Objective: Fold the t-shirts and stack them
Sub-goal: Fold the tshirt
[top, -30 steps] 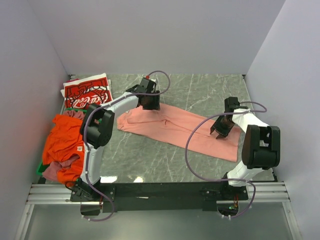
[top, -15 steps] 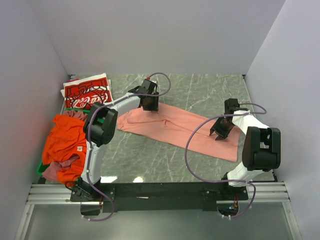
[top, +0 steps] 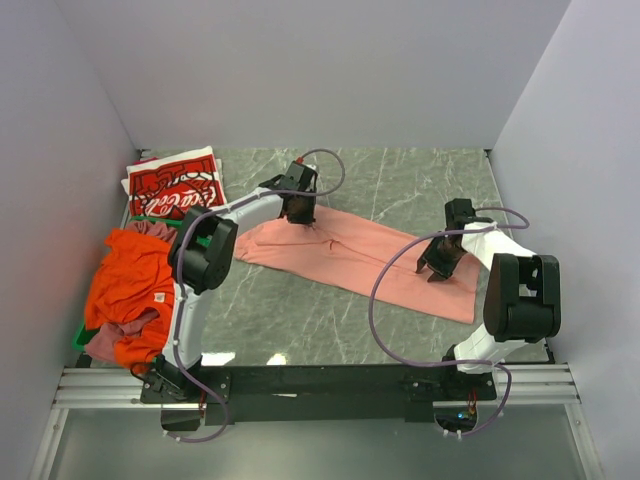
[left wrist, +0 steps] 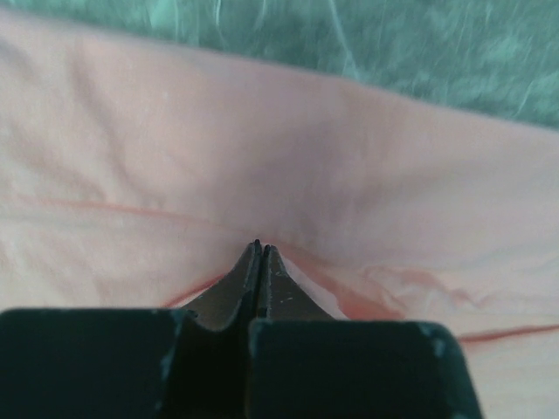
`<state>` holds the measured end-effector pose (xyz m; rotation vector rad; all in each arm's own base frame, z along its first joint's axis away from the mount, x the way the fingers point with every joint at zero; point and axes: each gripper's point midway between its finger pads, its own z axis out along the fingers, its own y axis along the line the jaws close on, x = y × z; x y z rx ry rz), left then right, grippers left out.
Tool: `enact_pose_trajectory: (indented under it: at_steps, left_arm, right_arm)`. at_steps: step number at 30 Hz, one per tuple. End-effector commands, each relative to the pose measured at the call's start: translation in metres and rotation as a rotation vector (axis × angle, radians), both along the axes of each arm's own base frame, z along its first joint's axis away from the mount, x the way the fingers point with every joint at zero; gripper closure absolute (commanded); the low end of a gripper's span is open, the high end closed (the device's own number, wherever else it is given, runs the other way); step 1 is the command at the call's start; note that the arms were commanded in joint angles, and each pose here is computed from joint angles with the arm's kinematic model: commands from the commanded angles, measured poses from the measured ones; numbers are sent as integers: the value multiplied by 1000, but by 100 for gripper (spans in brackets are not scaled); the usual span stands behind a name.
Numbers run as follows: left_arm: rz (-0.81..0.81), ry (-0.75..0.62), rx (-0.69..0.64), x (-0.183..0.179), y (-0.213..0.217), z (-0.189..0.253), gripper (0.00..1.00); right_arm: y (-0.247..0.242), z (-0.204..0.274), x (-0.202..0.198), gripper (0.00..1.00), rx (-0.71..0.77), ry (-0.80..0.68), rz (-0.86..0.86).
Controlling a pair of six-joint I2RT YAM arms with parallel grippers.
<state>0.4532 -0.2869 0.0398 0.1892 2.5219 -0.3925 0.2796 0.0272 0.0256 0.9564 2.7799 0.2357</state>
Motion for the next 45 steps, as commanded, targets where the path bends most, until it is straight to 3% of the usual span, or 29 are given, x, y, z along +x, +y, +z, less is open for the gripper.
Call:
enact_pose_trajectory:
  at_steps: [1, 16, 22, 31, 34, 41, 45]
  left_arm:
    - [2, -41, -33, -12, -2, 32, 100]
    - [109, -12, -22, -59, 18, 36, 100]
    - [106, 28, -105, -84, 12, 40, 99]
    - [72, 97, -256, -123, -3, 63, 68]
    - [75, 112, -271, -132, 0, 67, 63]
    - [135, 98, -241, -121, 13, 66, 59]
    - [163, 58, -248, -97, 12, 68, 61]
  right_arm:
    - [3, 4, 3, 53, -4, -33, 12]
    - [6, -6, 0, 53, -22, -4, 48]
    - [7, -6, 0, 53, -36, 1, 72]
    - [6, -8, -4, 53, -42, 10, 88]
    - [6, -8, -4, 53, -39, 6, 89]
    - [6, 3, 2, 53, -44, -24, 92]
    - [6, 6, 5, 53, -45, -31, 98]
